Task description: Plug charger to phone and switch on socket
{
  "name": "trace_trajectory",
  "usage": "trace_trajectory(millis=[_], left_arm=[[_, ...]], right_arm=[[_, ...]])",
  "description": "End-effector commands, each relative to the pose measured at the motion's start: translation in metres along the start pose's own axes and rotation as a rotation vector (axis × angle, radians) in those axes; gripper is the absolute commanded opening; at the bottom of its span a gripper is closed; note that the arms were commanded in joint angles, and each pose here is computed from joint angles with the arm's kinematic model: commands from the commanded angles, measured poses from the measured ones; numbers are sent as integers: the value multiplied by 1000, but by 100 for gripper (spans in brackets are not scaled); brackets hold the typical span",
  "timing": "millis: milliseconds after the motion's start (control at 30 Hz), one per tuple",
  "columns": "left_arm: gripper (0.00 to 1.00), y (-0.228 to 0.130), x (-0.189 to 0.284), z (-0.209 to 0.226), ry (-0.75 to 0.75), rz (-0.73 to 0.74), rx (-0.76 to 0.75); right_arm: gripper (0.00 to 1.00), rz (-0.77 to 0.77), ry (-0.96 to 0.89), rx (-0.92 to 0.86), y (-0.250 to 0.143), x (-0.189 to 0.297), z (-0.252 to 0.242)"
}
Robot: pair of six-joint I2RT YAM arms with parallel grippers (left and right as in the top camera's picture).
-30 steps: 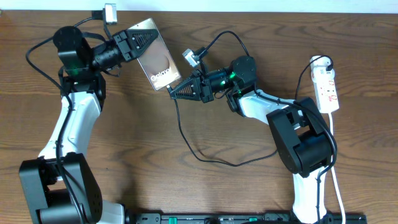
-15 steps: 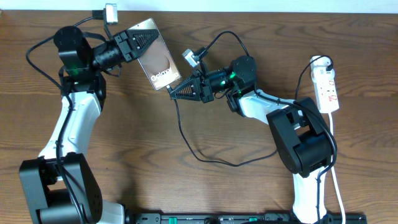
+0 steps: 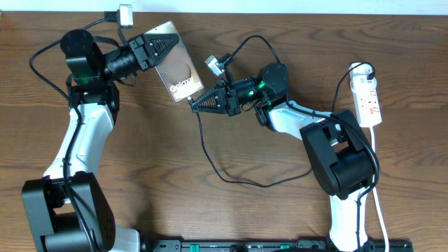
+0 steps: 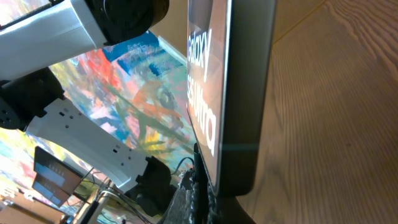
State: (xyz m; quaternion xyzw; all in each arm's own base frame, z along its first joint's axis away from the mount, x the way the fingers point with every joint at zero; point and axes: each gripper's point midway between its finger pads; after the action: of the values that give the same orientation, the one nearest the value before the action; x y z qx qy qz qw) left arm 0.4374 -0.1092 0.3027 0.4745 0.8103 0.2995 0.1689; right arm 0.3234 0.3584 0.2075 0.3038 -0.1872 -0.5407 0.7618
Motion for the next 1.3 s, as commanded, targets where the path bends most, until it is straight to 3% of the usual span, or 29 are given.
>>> trace_trajectory(millis=[0, 900, 1267], left_arm=[[8, -10, -4, -9, -48, 53, 2], [8, -1, -4, -1, -5, 4, 2], [7, -2, -5, -2, -5, 5, 76]], right_arm=[[1, -72, -29, 19, 17, 4, -1], [1, -78, -40, 16, 19, 14, -3], [1, -77, -39, 15, 18, 13, -3]])
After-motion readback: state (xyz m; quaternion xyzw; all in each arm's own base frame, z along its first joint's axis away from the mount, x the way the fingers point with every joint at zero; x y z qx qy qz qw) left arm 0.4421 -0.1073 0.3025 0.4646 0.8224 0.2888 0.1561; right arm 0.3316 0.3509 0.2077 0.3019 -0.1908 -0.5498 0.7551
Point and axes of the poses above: each gripper's point midway between its finger pads, its own x axis back along the fingers, its own z axis along the line the jaws close on, y = z × x, and after that the axes turned 2 degrees about -x, right-handed
